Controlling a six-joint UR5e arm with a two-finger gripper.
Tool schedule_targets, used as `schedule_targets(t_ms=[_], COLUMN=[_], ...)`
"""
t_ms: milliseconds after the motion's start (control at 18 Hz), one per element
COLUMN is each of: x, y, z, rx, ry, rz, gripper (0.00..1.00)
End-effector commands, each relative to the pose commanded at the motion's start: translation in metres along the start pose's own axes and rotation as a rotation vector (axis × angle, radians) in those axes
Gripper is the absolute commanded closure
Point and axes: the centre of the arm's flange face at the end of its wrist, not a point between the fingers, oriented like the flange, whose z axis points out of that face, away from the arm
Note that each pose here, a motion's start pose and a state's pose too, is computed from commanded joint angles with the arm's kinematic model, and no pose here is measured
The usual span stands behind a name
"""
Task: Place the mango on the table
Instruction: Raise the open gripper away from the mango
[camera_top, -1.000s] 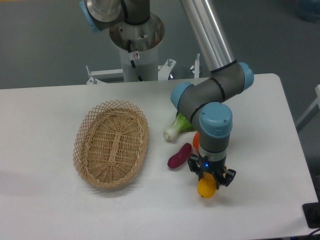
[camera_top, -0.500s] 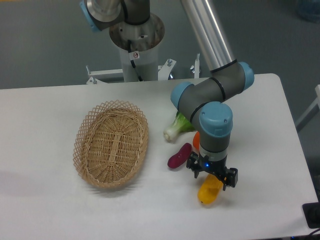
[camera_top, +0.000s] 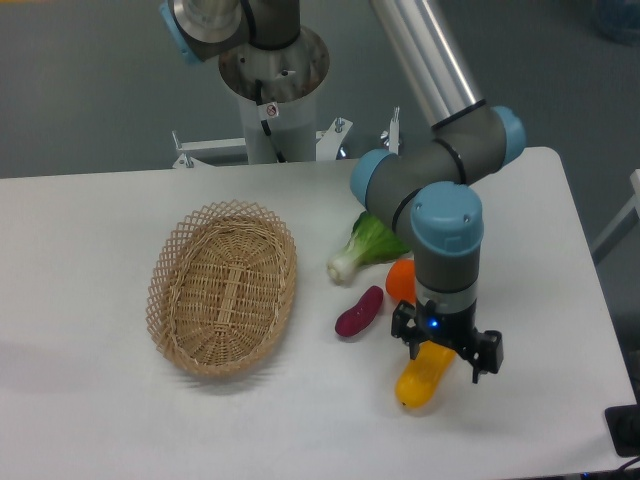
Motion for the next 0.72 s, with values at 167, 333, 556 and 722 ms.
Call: schedule_targets(t_ms=[167, 333, 556, 722], x=[-0.007, -0.011, -0.018, -0.024], y=[0.021, 0.042, 0.066, 0.079], z=[-0.026, -0.045, -0.054, -0.07], rx=[-0.017, -0.042, -0.05, -0.01], ry=[0.025, 0.075, 0.112, 0.105], rz=[0.06, 0.109, 0.152, 0.145], gripper=[0.0, 0.0, 0.0, 0.0])
